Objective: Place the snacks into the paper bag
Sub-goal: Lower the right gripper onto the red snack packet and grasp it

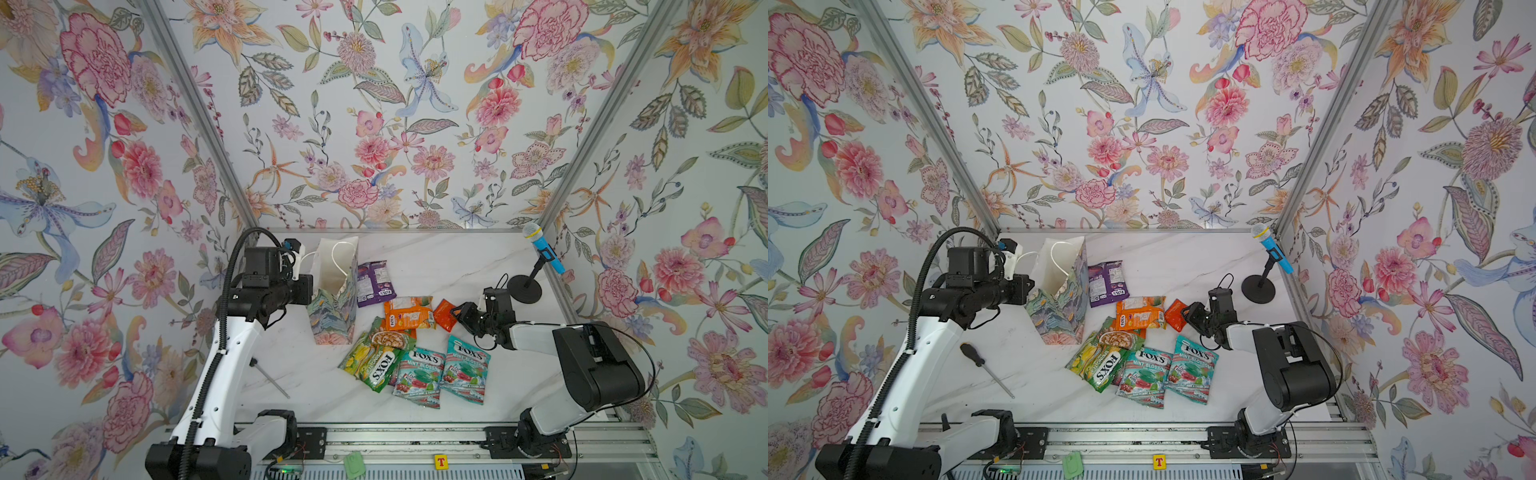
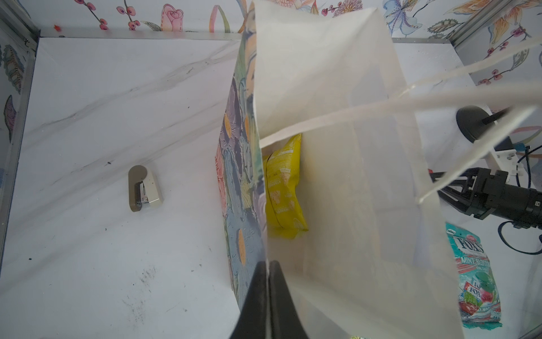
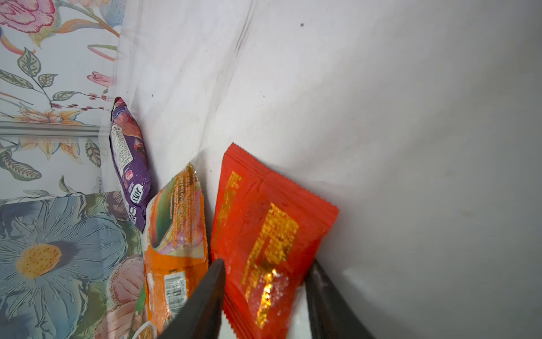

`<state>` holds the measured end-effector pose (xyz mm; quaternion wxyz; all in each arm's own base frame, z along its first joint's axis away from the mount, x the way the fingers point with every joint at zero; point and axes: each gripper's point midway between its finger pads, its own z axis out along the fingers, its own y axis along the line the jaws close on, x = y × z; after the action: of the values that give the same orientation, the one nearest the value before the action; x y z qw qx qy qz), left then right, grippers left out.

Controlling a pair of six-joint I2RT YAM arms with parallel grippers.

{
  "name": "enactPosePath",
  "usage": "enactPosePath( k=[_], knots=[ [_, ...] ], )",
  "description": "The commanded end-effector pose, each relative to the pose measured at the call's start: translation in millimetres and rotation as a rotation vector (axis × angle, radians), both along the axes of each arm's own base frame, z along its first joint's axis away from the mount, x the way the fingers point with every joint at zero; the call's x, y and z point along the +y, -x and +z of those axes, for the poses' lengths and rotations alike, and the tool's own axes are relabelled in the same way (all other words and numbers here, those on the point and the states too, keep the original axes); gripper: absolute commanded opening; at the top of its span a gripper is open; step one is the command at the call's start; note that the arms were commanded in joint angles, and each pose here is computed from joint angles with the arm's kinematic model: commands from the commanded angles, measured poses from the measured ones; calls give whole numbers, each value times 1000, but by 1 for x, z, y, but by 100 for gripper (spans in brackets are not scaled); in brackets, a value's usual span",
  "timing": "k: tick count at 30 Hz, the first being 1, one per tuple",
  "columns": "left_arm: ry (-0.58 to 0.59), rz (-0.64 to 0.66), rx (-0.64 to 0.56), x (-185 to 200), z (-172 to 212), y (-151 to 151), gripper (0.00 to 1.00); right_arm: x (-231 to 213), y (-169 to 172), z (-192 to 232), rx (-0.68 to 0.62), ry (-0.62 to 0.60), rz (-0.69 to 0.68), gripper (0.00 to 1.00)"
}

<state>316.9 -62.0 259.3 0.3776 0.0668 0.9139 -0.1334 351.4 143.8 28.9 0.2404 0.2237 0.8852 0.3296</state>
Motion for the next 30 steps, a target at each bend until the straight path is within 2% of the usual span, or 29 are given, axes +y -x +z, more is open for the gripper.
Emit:
enactPosePath(
  k=[1,4,7,19,30],
  knots=[
    [-5,16,12,5,-5,2,5,-4,5,-12,41,5,-24,22],
    [-5,17,11,5,-5,3,5,-3,1,-1,3,2,-12,8],
    [-7,19,13,6,-5,3,5,-2,-2,22,-50,6,-4,0],
    [0,22,5,6,-3,3,5,11,-5,172,-345,197,46,0],
    [10,19,3,5,-4,2,5,78,8,290,-581,244,177,0]
  ],
)
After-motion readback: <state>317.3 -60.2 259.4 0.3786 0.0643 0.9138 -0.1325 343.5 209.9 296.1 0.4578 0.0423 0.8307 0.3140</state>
